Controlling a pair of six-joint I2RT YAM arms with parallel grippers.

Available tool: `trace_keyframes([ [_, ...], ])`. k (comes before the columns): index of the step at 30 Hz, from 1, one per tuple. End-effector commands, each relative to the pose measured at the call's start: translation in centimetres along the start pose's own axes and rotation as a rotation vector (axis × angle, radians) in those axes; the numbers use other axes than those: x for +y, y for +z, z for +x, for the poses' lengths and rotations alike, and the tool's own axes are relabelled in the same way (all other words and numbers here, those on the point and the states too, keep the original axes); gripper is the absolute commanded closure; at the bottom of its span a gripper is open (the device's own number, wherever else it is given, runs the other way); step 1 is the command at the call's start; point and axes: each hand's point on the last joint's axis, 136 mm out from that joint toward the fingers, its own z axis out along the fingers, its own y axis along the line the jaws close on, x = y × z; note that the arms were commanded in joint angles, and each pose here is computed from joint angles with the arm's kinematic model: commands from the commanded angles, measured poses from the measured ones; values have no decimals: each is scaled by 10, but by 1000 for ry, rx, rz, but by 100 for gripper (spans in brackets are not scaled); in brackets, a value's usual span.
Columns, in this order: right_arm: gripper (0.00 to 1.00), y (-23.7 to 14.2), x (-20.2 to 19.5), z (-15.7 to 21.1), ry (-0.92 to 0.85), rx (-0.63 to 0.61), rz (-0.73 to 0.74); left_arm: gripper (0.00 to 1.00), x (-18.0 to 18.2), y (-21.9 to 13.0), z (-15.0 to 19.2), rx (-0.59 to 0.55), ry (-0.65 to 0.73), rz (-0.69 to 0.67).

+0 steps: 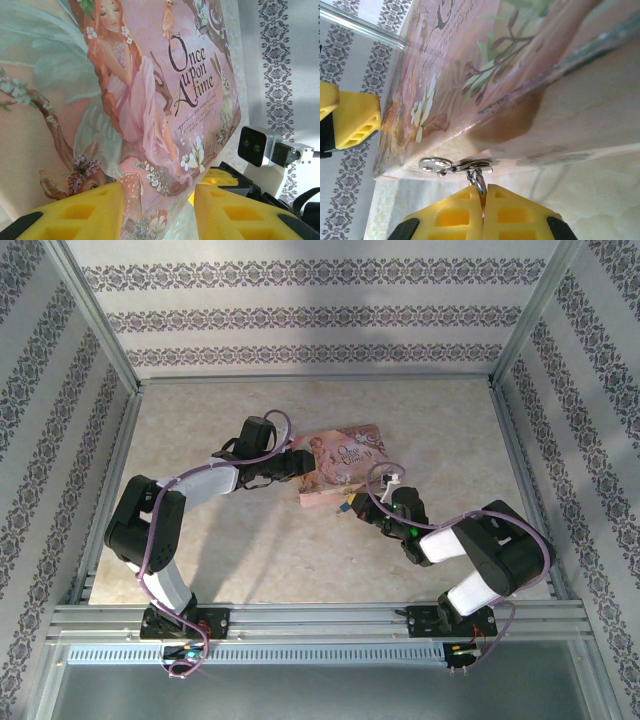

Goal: Unlock a padlock with a key

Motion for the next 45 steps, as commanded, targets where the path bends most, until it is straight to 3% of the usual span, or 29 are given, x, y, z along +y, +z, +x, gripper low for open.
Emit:
trace_keyframes([
  [1, 100, -11, -5, -28, 27, -136, 16, 58, 71, 10, 35, 86, -108, -216],
  [13, 100, -28, -15, -37, 39, -206, 61, 56, 52, 2, 25, 57, -82, -177],
  [24, 100, -21, -22, -31, 79, -178, 77, 55, 42, -1, 23, 42, -86, -137],
  [33, 100, -22, -37, -30, 162, -197, 125, 55, 2, -19, 9, -1, 7, -116],
  [45, 100, -16, -43, -26, 257, -180, 133, 55, -39, 27, 8, 60, 91, -63],
])
